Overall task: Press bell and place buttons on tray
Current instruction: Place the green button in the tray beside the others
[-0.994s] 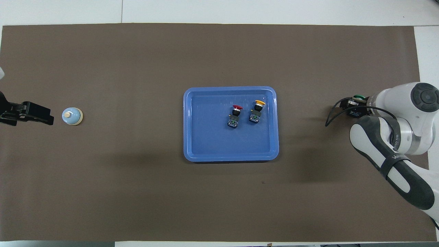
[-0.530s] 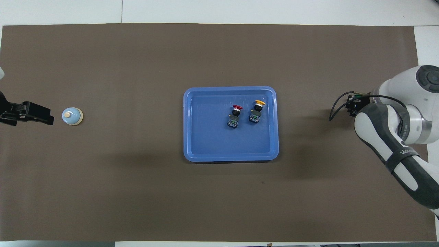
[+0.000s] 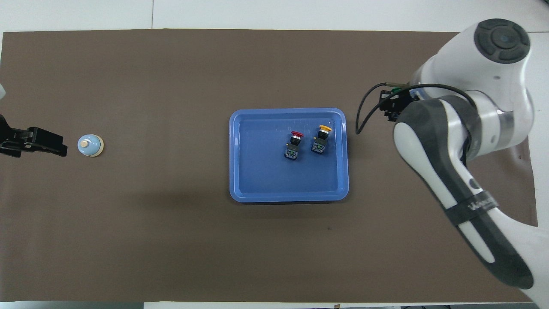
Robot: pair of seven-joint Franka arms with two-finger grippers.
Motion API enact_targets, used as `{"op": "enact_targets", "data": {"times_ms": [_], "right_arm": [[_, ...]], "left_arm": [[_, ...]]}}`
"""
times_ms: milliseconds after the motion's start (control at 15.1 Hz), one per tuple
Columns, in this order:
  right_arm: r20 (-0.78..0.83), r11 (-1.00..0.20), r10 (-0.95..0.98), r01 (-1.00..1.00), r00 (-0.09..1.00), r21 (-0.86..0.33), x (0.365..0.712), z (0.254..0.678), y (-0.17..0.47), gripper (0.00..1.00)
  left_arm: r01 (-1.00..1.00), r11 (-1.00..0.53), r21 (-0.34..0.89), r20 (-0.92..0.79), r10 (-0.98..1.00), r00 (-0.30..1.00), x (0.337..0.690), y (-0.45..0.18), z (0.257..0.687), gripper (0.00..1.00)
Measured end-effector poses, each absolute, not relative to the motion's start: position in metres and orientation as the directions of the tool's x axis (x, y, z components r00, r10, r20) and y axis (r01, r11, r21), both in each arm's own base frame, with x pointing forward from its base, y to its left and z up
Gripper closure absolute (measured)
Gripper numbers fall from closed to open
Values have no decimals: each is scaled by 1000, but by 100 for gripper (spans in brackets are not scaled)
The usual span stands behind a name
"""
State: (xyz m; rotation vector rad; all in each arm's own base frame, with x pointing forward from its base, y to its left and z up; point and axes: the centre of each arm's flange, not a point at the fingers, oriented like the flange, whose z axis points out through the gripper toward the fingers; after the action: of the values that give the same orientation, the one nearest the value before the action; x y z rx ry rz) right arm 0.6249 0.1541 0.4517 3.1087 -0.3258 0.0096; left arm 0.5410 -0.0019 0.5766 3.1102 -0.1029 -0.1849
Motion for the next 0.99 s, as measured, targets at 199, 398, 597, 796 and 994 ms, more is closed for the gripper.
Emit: {"op": "enact_targets", "data": {"times_ms": [199, 398, 597, 796, 994], "right_arm": [[-9, -982, -188, -189, 982, -17, 594, 449, 258, 59], [2, -981, -184, -184, 983, -57, 570, 435, 331, 59], [16, -977, -187, -184, 982, -102, 561, 399, 378, 59], [16, -976, -179, -176, 984, -127, 563, 363, 395, 59], [24, -976, -166, -161, 986, -149, 555, 327, 405, 59]], "left_arm": [[-64, -998, 28, -118, -67, 991, 541, -2, 577, 0], [-64, -998, 28, -118, -67, 991, 541, -2, 577, 0], [-64, -998, 28, -118, -67, 991, 541, -2, 577, 0], [-64, -998, 28, -118, -67, 991, 541, -2, 577, 0], [-64, -998, 28, -118, -67, 991, 541, -2, 577, 0]]}}
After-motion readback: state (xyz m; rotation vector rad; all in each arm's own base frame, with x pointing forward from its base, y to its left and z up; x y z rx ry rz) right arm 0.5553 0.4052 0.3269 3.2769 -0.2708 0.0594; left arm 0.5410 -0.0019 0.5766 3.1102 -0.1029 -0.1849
